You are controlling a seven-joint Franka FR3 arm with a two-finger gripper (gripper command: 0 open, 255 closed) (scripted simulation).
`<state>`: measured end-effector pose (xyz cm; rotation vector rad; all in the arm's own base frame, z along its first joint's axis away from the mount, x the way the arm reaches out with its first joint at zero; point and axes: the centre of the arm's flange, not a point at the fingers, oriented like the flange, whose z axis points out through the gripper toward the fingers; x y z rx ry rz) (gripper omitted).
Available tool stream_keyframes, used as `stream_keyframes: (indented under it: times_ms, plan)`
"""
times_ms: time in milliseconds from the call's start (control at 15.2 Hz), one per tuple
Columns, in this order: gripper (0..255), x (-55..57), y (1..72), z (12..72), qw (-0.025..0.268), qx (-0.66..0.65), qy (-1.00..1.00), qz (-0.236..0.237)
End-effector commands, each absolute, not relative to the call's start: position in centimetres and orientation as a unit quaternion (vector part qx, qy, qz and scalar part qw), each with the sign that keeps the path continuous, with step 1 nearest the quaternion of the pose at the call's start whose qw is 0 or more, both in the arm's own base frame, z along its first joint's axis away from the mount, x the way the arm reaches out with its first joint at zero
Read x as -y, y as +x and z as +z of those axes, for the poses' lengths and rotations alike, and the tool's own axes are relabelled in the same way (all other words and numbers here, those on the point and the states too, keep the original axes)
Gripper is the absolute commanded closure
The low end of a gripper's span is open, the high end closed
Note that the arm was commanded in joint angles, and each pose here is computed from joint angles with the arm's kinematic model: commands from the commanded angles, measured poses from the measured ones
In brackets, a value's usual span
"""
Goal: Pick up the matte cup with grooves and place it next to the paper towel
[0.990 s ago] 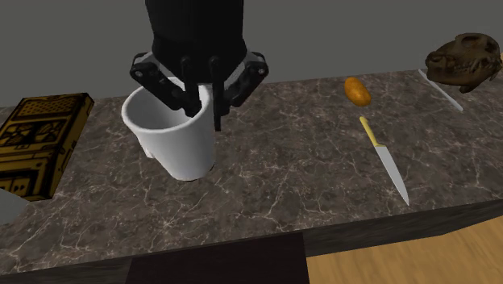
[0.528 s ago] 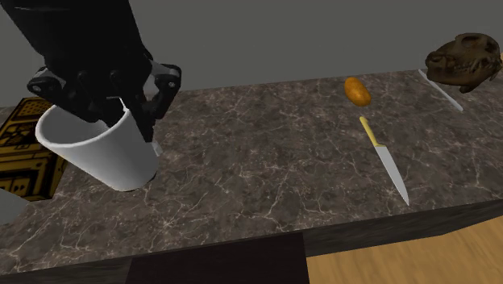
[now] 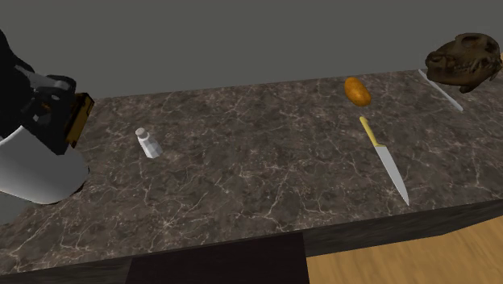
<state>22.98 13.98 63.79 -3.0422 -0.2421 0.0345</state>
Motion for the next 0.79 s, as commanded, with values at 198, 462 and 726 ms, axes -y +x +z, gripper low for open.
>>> stream_keyframes:
  times_ms: [198,462,726]
  plan:
    - [255,-20.8,21.9,63.9,0.045,0.079,-0.996,0.011]
    - [255,-26.0,21.1,63.9,0.045,0.079,-0.996,0.011]
    - [255,-31.2,20.2,63.9,0.045,0.079,-0.996,0.011]
